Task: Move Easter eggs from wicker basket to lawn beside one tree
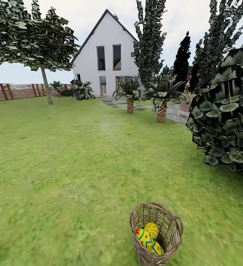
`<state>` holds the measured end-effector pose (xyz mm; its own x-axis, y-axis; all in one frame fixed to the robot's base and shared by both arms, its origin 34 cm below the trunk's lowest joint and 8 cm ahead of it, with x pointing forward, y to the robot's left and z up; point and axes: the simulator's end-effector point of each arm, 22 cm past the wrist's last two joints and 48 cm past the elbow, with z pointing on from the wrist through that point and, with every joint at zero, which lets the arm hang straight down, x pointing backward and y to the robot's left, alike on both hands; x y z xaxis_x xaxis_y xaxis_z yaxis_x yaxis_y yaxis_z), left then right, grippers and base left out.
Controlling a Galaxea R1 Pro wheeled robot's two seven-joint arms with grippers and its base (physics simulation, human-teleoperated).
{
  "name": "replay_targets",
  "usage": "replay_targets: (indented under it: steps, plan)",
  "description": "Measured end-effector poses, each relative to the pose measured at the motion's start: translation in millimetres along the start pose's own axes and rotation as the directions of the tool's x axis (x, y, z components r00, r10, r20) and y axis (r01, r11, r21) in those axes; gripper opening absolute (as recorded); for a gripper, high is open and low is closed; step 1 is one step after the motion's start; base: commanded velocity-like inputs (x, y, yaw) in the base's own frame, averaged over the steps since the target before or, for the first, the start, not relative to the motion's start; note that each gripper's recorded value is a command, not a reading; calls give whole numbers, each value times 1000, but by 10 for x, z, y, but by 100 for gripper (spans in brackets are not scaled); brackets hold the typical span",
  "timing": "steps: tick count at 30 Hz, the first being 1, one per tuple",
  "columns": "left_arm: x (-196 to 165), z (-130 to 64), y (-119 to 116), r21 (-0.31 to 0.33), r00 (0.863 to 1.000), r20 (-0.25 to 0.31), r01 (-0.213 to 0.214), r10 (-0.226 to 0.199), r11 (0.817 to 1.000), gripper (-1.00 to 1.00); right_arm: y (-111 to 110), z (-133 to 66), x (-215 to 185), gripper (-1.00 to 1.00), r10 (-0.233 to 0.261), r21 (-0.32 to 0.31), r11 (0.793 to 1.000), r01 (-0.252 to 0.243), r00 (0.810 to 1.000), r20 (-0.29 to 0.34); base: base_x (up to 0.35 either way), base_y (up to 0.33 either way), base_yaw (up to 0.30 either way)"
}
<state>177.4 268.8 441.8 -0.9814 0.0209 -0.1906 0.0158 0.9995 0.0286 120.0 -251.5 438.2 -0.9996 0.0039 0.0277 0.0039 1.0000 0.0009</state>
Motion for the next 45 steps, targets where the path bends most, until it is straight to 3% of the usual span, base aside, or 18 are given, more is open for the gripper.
replay_targets:
  steps: [4,9,11,12,15,25,28,31,32,34,36,39,41,45]
  plan:
    - [0,0,0,0,1000,0,0,0,1000,100,-50,0,-21,100,9,2,1000,-9,1000,11,0,-23,0]
    - [-1,0,0,0,1000,0,0,0,1000,100,-314,-23,-232,100,12,-5,1000,-12,994,110,0,-6,0]
    - [-1,0,0,0,1000,0,0,0,1000,100,-363,-43,-277,100,36,-53,998,-30,991,131,0,-1,0]
    - [-1,0,0,0,1000,0,0,0,1000,100,-426,-78,-339,100,104,-113,990,-87,983,153,0,0,0]
    - [-1,0,0,0,1000,0,0,0,1000,100,-505,-114,-394,100,157,-153,979,-132,973,169,0,0,0]
    - [-1,0,0,0,1000,0,0,0,1000,100,-547,-140,-460,100,186,-173,973,-153,964,192,0,0,0]
    - [-1,0,0,0,1000,0,0,0,1000,100,-569,-162,-520,100,180,-170,975,-142,955,235,0,0,0]
    - [-1,0,0,0,1000,0,0,0,1000,100,-625,-234,-647,100,181,-163,978,-132,924,338,0,0,0]
    - [-1,0,0,0,1000,0,0,0,1000,100,-652,-276,-709,100,200,-166,975,-146,902,382,0,0,0]
    - [-1,0,0,0,1000,0,-1,1,1000,100,-671,-316,-760,100,228,-180,970,-166,882,414,0,0,0]
    - [-1,0,0,0,1000,0,-1,1,1000,100,-760,-413,-803,100,279,-227,955,-193,845,456,0,0,0]
    - [-1,0,0,0,1000,0,-1,1,1000,100,-884,-498,-769,100,318,-264,941,-212,821,474,0,0,0]
    - [-1,0,0,0,1000,0,0,0,1000,100,-1035,-567,-716,100,372,-283,923,-260,789,488,0,0,0]
    - [-1,0,0,0,1000,0,0,0,1000,100,-1278,-522,-590,100,405,-203,914,-351,773,487,0,0,0]
